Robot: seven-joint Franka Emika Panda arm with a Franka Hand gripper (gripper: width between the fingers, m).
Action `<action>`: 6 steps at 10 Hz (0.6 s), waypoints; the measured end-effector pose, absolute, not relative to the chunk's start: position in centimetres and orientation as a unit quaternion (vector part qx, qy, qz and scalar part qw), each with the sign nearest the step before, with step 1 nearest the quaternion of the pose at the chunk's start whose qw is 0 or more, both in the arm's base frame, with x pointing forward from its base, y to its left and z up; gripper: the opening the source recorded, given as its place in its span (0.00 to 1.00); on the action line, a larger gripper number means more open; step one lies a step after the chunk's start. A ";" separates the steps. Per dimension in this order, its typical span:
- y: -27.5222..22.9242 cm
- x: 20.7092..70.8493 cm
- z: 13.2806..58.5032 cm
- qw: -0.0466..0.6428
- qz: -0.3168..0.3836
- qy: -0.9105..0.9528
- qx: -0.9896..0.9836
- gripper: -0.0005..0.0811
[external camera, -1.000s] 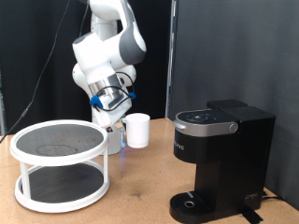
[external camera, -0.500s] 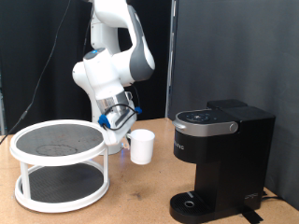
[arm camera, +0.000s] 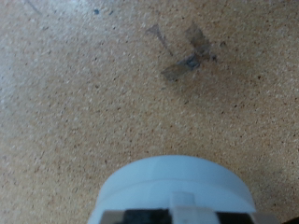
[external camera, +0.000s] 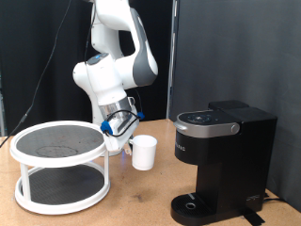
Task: Make a cup of coffee with the keurig machine
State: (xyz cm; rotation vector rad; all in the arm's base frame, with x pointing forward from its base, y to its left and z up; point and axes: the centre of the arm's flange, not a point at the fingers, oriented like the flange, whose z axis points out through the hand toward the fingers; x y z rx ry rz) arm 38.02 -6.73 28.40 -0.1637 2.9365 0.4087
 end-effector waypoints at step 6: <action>-6.0 40.6 26.3 0.048 0.130 0.989 -0.054 0.01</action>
